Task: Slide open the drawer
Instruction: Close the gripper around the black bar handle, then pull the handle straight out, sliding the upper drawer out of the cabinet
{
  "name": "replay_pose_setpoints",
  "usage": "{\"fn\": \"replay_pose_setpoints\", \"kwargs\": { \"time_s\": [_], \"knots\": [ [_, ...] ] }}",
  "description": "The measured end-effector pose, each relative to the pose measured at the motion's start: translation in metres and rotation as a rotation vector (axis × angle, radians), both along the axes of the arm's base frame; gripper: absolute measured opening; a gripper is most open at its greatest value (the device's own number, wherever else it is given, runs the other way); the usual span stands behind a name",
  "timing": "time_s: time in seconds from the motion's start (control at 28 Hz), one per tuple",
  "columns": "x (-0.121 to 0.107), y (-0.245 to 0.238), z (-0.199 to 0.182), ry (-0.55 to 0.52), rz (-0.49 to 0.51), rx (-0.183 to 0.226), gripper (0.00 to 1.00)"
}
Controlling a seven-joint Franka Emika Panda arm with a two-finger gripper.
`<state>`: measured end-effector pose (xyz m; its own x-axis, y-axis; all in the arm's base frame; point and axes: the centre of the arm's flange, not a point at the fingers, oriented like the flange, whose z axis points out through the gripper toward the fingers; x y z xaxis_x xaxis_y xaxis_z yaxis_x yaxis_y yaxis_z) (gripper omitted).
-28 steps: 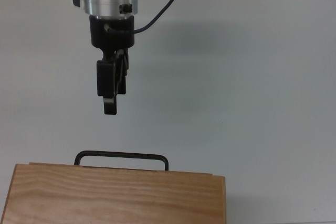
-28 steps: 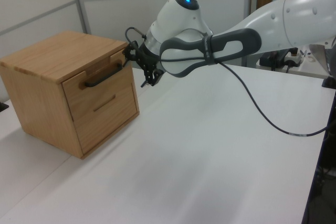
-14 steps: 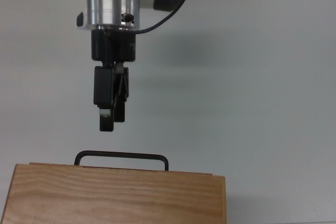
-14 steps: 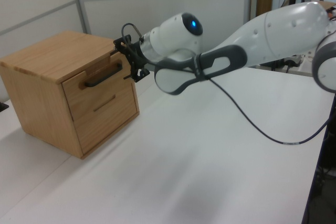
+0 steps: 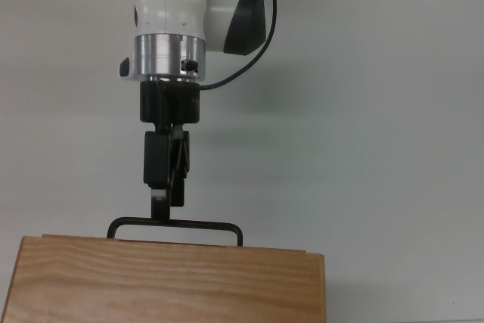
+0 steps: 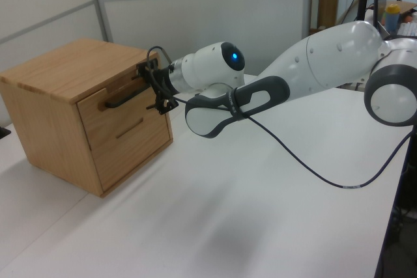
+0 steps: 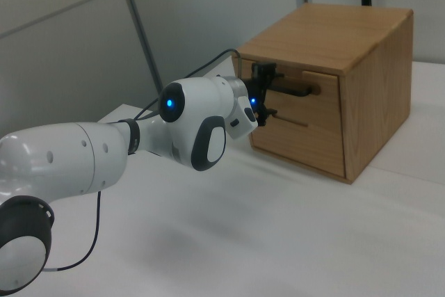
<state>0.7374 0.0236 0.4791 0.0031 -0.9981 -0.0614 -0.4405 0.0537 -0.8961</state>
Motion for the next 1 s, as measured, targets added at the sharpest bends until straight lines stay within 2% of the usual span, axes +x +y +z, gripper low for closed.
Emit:
{"fn": "replay_pose_setpoints", "kwargs": {
  "time_s": [0.04, 0.07, 0.21, 0.25, 0.57, 0.71, 1.0],
  "knots": [
    [0.001, 0.001, -0.001, 0.001, 0.001, 0.0, 0.94],
    [0.002, 0.001, -0.002, -0.001, 0.002, 0.0, 0.86],
    [0.005, 0.002, 0.001, -0.012, 0.002, 0.0, 0.74],
    [0.007, 0.002, 0.003, -0.017, 0.002, 0.0, 0.64],
    [0.012, 0.003, 0.005, -0.03, 0.007, -0.006, 0.34],
    [0.013, 0.005, -0.001, -0.023, 0.015, -0.018, 0.17],
    [0.013, 0.006, 0.0, -0.024, 0.021, -0.028, 0.17]
  ]
}}
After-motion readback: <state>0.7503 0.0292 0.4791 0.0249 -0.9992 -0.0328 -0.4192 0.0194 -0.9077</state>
